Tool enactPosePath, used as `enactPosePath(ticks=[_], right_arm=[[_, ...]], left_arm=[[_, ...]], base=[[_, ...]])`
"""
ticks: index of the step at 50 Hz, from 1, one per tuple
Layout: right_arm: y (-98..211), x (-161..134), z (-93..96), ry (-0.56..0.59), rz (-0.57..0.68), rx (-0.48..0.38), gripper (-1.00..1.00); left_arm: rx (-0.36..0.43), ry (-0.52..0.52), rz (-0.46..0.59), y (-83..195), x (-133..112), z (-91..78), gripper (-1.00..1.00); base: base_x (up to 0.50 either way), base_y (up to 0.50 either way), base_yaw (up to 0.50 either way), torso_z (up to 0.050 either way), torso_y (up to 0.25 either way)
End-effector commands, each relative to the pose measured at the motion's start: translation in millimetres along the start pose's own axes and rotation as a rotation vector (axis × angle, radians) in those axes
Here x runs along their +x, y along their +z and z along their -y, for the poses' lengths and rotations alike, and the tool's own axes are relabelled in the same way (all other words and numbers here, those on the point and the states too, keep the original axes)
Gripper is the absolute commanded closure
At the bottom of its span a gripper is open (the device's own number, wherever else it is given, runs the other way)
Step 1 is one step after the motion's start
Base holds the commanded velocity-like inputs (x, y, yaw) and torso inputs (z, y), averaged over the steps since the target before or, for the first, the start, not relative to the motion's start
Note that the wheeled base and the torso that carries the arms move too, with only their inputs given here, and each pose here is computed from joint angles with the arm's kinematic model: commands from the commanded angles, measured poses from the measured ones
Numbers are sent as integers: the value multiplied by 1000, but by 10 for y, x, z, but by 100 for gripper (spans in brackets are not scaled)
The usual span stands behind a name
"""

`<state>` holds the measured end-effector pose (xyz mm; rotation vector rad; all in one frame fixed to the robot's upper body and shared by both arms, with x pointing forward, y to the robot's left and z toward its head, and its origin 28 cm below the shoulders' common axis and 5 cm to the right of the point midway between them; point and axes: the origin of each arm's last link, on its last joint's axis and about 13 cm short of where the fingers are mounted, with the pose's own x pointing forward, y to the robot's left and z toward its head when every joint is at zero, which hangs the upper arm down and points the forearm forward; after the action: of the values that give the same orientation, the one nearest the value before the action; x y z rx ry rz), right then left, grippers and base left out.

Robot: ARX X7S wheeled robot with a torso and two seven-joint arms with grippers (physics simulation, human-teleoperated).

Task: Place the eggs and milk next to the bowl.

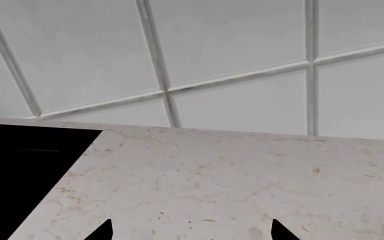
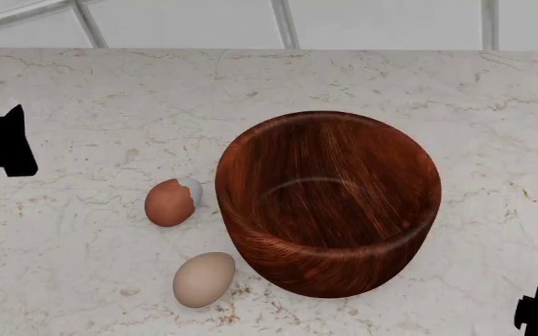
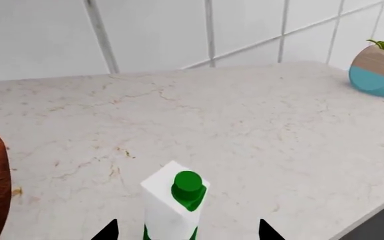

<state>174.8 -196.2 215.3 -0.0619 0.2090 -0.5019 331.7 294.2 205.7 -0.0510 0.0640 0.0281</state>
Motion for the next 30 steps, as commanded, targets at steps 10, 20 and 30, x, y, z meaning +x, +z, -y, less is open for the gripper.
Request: enactPosePath(ticks=[10, 20, 30], right_arm=[[-97, 127, -149, -45, -15, 47, -100], [-95, 189, -220, -72, -7, 80, -100], [-123, 217, -298, -88, -15, 103, -100]], left_arm=[[11, 15, 7, -26, -3, -15, -100], [11, 13, 7, -21, 12, -6, -100], [6, 15, 9, -36, 8, -30, -100]], base=[[0, 0, 0, 0, 0], [0, 0, 0, 0, 0], [0, 0, 0, 0, 0]])
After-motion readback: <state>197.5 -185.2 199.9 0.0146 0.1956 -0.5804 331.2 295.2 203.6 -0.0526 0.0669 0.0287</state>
